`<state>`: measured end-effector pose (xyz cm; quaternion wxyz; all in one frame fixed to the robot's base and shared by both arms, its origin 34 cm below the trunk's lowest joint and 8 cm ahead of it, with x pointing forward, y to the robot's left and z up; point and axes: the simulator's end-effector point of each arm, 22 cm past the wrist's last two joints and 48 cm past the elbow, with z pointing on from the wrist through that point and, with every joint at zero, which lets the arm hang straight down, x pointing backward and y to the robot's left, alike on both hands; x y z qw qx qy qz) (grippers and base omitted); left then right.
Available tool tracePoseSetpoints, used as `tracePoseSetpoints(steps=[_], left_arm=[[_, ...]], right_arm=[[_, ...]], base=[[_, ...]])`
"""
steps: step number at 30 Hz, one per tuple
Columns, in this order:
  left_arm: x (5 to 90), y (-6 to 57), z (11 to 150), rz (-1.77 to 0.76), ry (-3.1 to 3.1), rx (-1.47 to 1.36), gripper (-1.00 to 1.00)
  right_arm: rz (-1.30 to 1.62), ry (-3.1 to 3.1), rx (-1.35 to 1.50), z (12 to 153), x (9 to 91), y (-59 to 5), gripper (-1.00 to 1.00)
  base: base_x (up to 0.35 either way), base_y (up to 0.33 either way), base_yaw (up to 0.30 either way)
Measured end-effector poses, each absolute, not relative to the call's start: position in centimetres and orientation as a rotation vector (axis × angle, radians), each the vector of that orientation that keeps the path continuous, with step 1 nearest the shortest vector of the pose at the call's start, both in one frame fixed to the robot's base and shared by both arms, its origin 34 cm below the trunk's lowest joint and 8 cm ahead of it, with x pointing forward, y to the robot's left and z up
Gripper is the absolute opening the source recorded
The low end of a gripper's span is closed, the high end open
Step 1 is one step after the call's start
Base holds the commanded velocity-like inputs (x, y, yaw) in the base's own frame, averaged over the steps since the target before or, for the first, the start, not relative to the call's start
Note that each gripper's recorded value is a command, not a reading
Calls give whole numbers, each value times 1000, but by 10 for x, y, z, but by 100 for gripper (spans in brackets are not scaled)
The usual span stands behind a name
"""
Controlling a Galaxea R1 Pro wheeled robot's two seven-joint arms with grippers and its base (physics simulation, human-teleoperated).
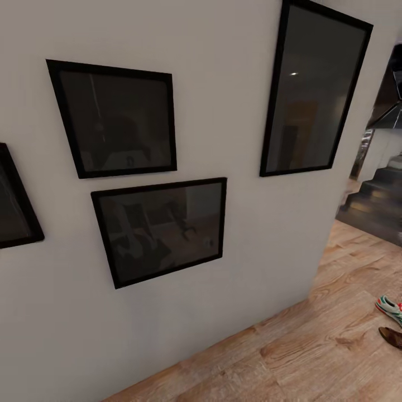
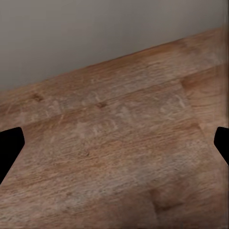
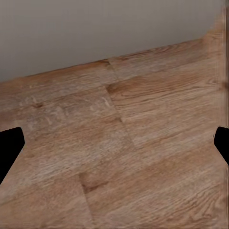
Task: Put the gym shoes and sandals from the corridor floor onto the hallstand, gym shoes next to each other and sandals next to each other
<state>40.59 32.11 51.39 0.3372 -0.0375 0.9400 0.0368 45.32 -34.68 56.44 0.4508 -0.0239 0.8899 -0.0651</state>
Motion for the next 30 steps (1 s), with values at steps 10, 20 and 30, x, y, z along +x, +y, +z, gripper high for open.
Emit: tracePoseSetpoints(steps=[10,20,30], left_arm=[[406,321,514,97,2450,-99,100],[406,323,514,102,2449,-101,100],[406,323,514,105,2449,-104,100]], right_arm=[[-174,2196,-39,566,454,-354,100],[-190,2193,-9,567,453,-362,100],[-194,2193,-1,568,453,-365,100]], base=[[-326,-25,-97],[-139,-1,-275],[-4,0,-283]])
